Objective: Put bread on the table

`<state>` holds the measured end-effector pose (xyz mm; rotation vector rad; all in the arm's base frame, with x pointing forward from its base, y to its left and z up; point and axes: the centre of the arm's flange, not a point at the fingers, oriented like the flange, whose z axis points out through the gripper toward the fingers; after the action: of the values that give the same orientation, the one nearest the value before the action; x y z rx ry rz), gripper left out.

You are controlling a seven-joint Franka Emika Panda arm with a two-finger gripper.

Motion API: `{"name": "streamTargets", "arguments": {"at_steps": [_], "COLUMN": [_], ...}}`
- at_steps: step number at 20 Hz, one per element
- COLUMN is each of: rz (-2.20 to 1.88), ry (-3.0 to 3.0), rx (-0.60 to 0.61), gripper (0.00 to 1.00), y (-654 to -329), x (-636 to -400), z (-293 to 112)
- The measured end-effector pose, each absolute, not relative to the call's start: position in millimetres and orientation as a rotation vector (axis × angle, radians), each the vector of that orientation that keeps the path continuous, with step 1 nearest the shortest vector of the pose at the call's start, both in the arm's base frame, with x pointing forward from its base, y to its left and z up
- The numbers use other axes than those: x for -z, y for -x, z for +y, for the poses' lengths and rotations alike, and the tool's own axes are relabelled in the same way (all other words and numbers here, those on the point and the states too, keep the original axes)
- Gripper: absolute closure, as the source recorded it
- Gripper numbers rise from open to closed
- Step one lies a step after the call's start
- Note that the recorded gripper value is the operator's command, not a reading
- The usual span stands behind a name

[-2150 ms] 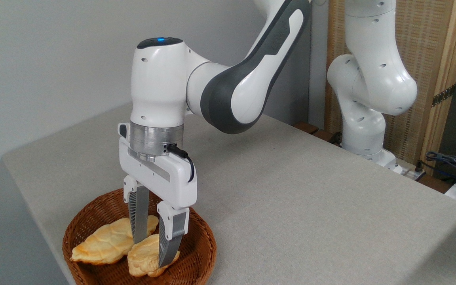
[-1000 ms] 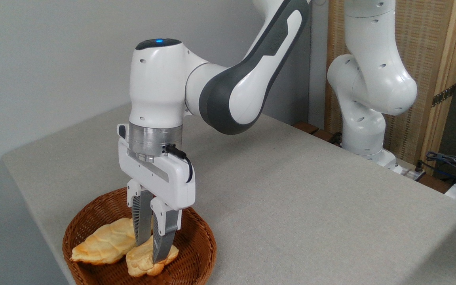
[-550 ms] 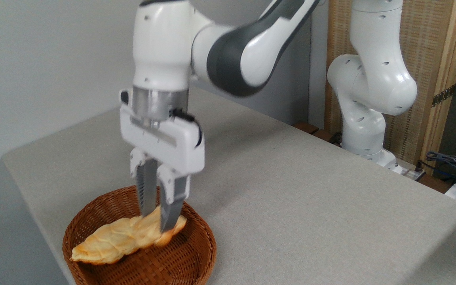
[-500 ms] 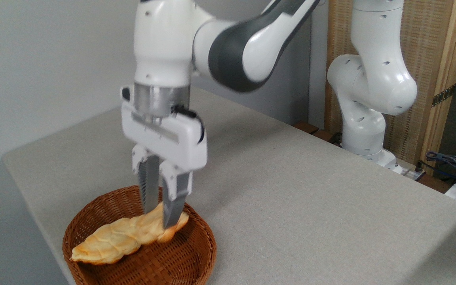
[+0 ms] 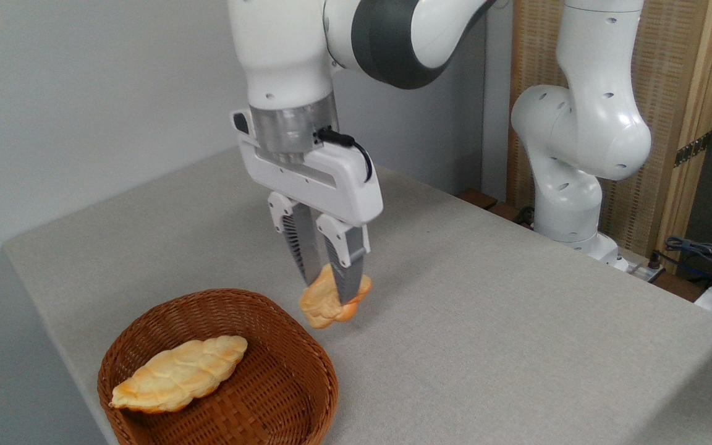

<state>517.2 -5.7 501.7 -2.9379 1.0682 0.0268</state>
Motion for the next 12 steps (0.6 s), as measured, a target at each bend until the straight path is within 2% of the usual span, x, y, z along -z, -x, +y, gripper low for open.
{"name": "streamTargets", "arguments": {"at_steps": [2,3,6,12], "rz": [1.083,1.097,1.128,1.140], "ry": [2.948,2.951,2.950,2.945], "rx": [-0.104,-0.145,-0.218,-0.233], "gripper": [0.02,0.00,0.00,0.00], "y": [-509.1,-504.5,-498.2,-499.5], "x": [-478.6,-465.6,-442.9,-437.6], "z": [-6.7,-7.0,-7.8,-11.0]}}
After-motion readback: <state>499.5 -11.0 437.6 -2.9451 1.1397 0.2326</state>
